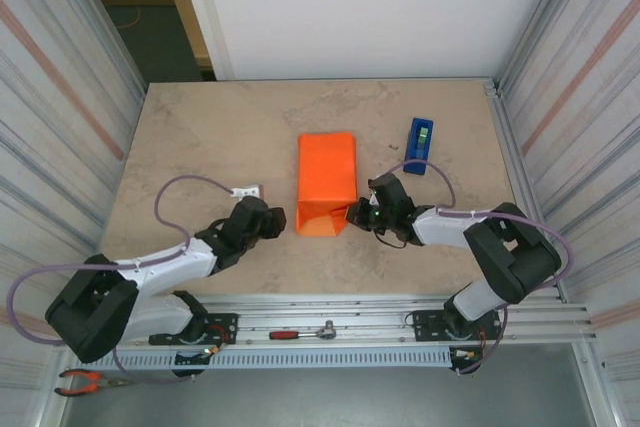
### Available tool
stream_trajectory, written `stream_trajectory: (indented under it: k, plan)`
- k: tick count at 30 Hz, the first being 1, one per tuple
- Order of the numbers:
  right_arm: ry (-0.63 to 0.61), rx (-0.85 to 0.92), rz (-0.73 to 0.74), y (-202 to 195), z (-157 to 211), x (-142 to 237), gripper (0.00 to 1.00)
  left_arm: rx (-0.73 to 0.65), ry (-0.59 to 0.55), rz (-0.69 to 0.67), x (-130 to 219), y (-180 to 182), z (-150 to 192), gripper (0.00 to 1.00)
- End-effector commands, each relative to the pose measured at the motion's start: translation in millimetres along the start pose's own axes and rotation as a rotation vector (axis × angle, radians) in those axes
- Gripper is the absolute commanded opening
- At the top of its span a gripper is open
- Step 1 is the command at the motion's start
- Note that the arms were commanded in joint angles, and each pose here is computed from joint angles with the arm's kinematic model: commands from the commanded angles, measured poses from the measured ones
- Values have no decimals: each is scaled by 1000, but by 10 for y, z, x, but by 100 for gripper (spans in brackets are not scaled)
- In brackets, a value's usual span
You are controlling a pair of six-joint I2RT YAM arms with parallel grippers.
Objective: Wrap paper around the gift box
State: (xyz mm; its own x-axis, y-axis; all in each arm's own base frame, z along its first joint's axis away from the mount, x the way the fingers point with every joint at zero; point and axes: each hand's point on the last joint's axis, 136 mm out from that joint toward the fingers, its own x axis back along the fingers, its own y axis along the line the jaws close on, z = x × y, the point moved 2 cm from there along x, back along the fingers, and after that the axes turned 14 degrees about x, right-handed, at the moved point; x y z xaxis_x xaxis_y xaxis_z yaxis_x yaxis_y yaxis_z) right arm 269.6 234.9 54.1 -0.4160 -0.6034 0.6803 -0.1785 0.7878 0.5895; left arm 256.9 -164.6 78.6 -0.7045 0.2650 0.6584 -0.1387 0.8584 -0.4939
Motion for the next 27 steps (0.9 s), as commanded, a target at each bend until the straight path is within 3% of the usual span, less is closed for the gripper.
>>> stream_trajectory:
  k: [1,11,20,27]
  plan:
    - [0,5,-9,52,-6,-67,0,17,50,-2,-45,9,60,56]
    - [26,7,26,-39,99,-167,0,4,77,133,-35,-278,210,59]
    - [34,1,22,-61,128,-196,0,-20,52,106,-141,-432,287,59]
    - [34,-2,22,-70,149,-178,0,-40,22,72,-258,-518,274,48]
